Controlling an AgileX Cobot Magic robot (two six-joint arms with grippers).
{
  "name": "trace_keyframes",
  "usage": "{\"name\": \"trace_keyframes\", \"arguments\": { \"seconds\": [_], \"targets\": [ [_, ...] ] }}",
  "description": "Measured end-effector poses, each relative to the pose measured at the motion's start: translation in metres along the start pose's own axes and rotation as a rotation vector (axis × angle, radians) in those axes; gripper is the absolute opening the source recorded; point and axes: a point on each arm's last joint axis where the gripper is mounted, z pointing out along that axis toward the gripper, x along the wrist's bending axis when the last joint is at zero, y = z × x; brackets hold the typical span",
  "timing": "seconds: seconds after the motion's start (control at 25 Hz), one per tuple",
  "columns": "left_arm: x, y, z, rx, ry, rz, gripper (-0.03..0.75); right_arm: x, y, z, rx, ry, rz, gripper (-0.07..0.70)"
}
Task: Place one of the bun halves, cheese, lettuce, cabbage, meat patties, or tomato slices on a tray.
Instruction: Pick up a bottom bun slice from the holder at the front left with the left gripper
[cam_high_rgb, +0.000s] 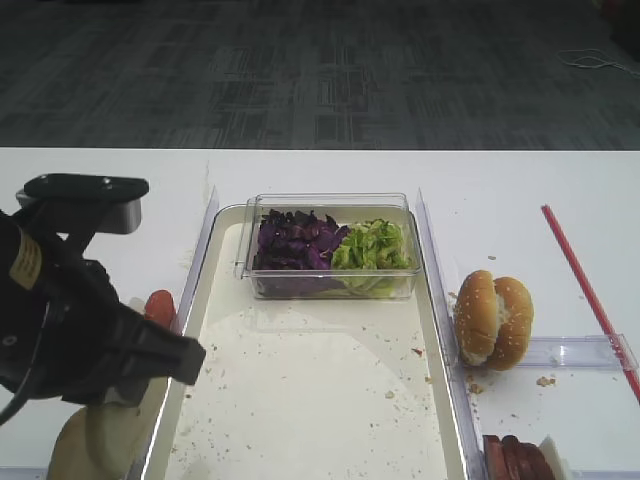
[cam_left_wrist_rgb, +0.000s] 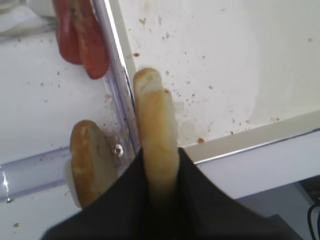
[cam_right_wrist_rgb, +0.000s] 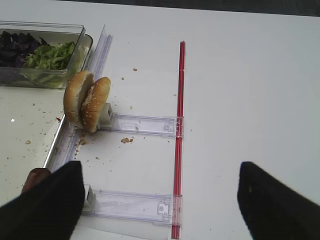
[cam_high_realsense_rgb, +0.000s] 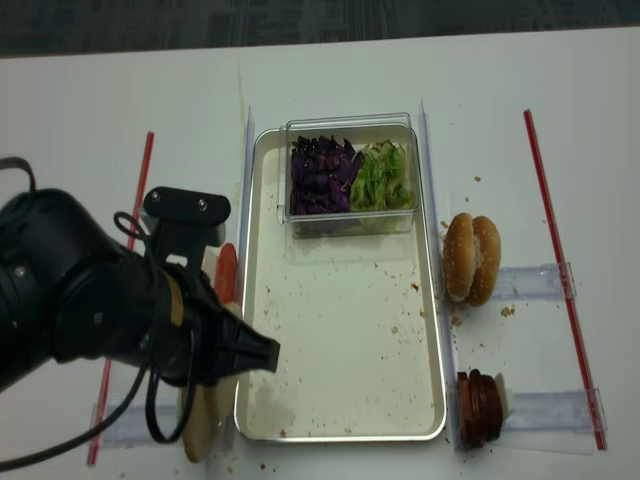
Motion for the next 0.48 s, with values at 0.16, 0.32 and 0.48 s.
{"name": "trace_keyframes", "arguments": {
  "seconds": [0.16, 0.32, 0.48],
  "targets": [
    [0.009, 0.016, -0.006, -0.031, 0.006, -0.047, 0.092, 0.0, 0.0, 0.0, 0.0, 0.0, 0.0, 0.649],
    [0.023, 0.026, -0.001, -0.009, 0.027, -0.081, 0.092, 0.0, 0.0, 0.0, 0.0, 0.0, 0.0, 0.649],
    [0.036, 0.032, 0.005, 0.01, 0.053, -0.092, 0.092, 0.0, 0.0, 0.0, 0.0, 0.0, 0.0, 0.649]
  ]
}}
